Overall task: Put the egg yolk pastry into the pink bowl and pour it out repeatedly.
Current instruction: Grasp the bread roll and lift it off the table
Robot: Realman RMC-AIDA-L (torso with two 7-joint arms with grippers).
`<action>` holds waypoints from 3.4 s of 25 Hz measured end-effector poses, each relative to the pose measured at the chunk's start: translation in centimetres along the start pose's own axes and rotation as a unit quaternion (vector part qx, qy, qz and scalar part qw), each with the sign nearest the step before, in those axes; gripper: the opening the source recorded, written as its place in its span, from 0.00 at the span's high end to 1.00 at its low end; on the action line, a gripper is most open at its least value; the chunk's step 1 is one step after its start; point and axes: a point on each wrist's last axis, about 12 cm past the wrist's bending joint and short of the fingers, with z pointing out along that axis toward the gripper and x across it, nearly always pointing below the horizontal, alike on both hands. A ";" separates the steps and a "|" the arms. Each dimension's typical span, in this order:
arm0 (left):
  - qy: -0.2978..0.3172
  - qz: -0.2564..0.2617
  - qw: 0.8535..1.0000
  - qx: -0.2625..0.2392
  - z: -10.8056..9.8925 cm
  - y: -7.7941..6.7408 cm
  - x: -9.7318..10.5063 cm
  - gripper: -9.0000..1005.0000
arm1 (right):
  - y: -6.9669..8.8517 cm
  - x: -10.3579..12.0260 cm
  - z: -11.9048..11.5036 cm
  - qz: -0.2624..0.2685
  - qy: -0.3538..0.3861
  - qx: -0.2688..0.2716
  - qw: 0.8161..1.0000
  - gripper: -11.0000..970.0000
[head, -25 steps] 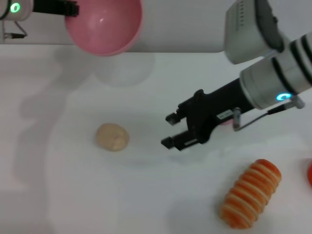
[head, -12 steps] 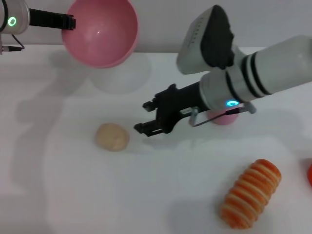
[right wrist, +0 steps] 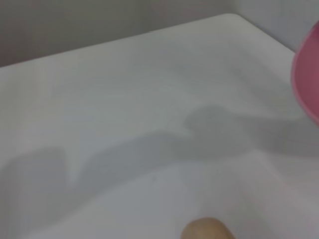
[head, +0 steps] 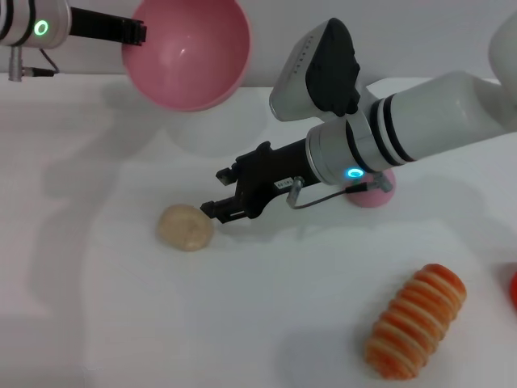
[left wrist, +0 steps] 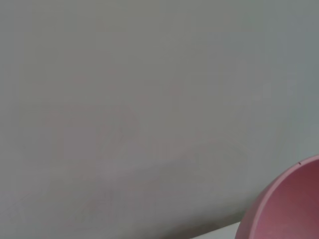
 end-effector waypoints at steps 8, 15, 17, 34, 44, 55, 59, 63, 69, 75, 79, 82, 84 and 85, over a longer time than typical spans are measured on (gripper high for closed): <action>0.001 0.022 1.000 0.003 0.4 -1.4 -0.6 0.92 | -0.2 0.9 1.1 0.016 0.002 -0.001 1.000 0.49; 0.001 0.034 0.999 0.012 0.7 -2.4 -0.7 0.92 | -0.3 1.9 1.6 0.027 0.011 0.011 1.000 0.49; 0.002 0.037 0.999 0.014 0.7 -2.6 -0.7 0.92 | -0.2 2.2 1.8 0.033 0.013 0.011 0.999 0.50; -0.002 0.060 0.998 0.031 1.2 -4.4 -0.9 0.92 | 1.3 3.1 3.8 0.031 -0.005 0.023 0.999 0.51; -0.007 0.070 0.997 0.034 1.2 -4.9 -0.9 0.92 | 1.1 3.1 3.9 0.026 -0.003 0.031 0.999 0.52; -0.011 0.076 0.996 0.033 1.2 -4.9 -0.9 0.91 | 1.3 3.3 4.0 0.032 -0.001 0.025 0.999 0.54; -0.011 0.076 0.996 0.033 1.1 -4.8 -0.9 0.91 | 1.2 3.4 4.0 0.049 0.001 0.027 0.998 0.54; -0.012 0.077 0.996 0.031 1.1 -4.7 -0.9 0.91 | 1.0 3.5 3.9 0.059 0.003 0.033 0.998 0.55; -0.017 0.081 0.996 0.028 0.8 -4.4 -0.9 0.91 | 1.0 3.4 3.9 0.059 0.002 0.034 0.998 0.73; -0.018 0.082 0.996 0.025 0.7 -4.2 -0.7 0.91 | 0.9 3.1 4.0 0.054 0.002 0.034 0.998 0.85; -0.018 0.083 0.996 0.025 0.7 -4.1 -0.6 0.91 | 0.9 2.9 4.0 0.052 0.001 0.033 0.998 0.94; -0.019 0.084 0.996 0.023 0.7 -4.1 -0.5 0.91 | 1.1 2.9 4.0 0.049 0.000 0.032 0.998 0.98; -0.022 0.084 0.996 0.021 0.7 -4.0 -0.6 0.91 | 1.1 2.8 4.0 0.046 -0.001 0.032 0.998 0.98; -0.023 0.084 0.996 0.019 0.6 -3.9 -0.6 0.91 | 1.1 2.7 4.1 0.044 -0.001 0.030 0.999 0.97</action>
